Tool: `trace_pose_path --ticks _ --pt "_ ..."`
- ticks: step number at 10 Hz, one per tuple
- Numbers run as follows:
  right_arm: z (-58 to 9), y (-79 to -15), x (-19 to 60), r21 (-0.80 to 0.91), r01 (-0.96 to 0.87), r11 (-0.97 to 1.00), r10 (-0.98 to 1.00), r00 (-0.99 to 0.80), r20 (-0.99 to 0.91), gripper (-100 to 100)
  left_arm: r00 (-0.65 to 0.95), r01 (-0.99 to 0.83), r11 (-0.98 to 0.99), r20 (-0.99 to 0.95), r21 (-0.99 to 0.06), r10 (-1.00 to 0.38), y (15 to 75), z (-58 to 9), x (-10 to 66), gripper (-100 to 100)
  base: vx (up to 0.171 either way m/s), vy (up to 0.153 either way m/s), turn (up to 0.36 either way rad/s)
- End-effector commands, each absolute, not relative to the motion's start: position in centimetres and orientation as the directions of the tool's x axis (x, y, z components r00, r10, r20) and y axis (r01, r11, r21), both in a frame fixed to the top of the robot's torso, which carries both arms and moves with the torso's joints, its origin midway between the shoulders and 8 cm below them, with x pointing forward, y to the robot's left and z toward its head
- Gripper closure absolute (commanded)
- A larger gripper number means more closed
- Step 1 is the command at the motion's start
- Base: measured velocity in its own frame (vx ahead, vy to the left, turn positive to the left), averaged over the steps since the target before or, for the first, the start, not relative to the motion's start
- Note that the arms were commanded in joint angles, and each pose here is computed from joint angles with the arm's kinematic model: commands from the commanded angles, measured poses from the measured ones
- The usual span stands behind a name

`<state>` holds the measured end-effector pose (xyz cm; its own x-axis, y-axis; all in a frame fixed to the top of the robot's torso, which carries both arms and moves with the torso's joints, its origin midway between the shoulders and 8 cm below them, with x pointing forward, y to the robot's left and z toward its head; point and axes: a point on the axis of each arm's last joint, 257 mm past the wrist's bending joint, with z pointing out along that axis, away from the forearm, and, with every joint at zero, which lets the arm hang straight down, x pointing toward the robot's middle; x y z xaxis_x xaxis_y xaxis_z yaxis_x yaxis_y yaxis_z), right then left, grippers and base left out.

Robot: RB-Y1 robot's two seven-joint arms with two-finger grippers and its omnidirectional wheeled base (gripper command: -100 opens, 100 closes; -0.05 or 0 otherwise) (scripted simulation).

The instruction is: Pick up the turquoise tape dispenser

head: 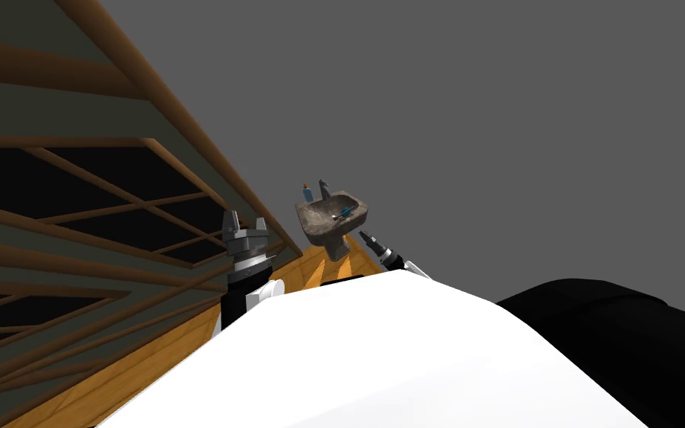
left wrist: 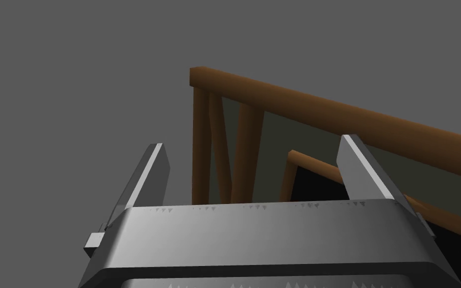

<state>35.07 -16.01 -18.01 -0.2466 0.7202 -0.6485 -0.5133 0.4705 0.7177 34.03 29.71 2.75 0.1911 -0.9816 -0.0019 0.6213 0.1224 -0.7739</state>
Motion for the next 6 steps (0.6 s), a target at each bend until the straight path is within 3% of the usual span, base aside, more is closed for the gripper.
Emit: trace_pose_path --ticks 1,6 --pt "-20.4 -16.4 34.3 0.693 -0.499 0.520 0.661 -0.279 -0.697 -100 0.191 0.621 0.122 -0.002 -0.774 -0.982 29.7 2.7 34.0 0 -0.095 -0.044 -0.155" --pt "-26.1 -19.2 31.6 0.565 -0.493 0.662 0.436 -0.360 -0.825 -100 0.191 0.621 0.122 -0.002 -0.774 -0.982 29.7 2.7 34.0 0 -0.064 -0.026 -0.144"
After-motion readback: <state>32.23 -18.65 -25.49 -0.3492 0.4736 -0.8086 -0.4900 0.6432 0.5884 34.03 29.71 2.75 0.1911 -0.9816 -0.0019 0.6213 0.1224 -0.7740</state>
